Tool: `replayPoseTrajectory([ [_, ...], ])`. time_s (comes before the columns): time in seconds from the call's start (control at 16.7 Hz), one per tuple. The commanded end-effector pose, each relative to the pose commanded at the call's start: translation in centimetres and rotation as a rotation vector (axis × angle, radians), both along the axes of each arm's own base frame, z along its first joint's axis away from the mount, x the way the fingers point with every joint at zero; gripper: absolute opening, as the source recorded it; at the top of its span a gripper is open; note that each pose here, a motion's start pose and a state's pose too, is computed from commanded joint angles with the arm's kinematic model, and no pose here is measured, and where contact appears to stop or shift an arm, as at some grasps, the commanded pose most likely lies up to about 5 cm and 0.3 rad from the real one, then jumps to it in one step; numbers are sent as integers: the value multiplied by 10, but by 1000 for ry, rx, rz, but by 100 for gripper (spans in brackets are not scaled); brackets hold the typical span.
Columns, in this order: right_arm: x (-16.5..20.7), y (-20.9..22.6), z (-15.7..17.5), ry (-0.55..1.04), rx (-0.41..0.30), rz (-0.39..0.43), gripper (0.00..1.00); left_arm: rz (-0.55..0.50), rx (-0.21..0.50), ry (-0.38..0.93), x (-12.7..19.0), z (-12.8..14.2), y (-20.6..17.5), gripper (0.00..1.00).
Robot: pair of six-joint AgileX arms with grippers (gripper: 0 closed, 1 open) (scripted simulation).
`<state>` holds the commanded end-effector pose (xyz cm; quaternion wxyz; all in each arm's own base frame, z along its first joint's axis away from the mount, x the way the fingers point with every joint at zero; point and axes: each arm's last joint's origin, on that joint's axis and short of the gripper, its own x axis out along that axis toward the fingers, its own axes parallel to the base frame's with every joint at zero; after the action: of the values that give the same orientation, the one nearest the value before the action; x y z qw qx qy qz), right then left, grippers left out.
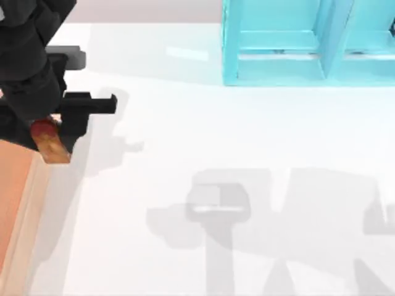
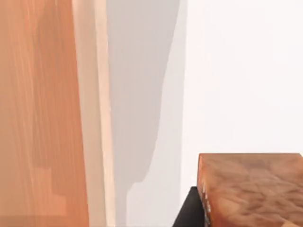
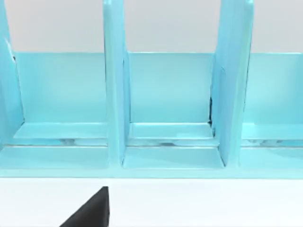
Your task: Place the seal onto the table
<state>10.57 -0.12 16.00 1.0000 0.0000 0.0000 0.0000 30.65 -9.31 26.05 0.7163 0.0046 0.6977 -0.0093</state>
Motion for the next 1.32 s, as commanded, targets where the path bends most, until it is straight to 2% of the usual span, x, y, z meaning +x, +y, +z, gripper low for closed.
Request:
replayPoseTrajectory([
  [0.18, 0, 0, 0, 0, 0, 0, 100, -1, 17, 55, 29, -43, -33, 0],
  [0.36, 0, 0, 0, 0, 0, 0, 100, 0, 19, 56, 46, -79, -71, 0],
  [0.54, 0, 0, 0, 0, 0, 0, 100, -1, 4, 24, 52, -89, -95, 0],
  [0.9, 0, 0, 0, 0, 0, 0, 100, 1, 5, 28, 52, -93, -93, 0],
  [1.32, 0, 0, 0, 0, 0, 0, 100, -1, 3, 24, 52, -134, -95, 0],
])
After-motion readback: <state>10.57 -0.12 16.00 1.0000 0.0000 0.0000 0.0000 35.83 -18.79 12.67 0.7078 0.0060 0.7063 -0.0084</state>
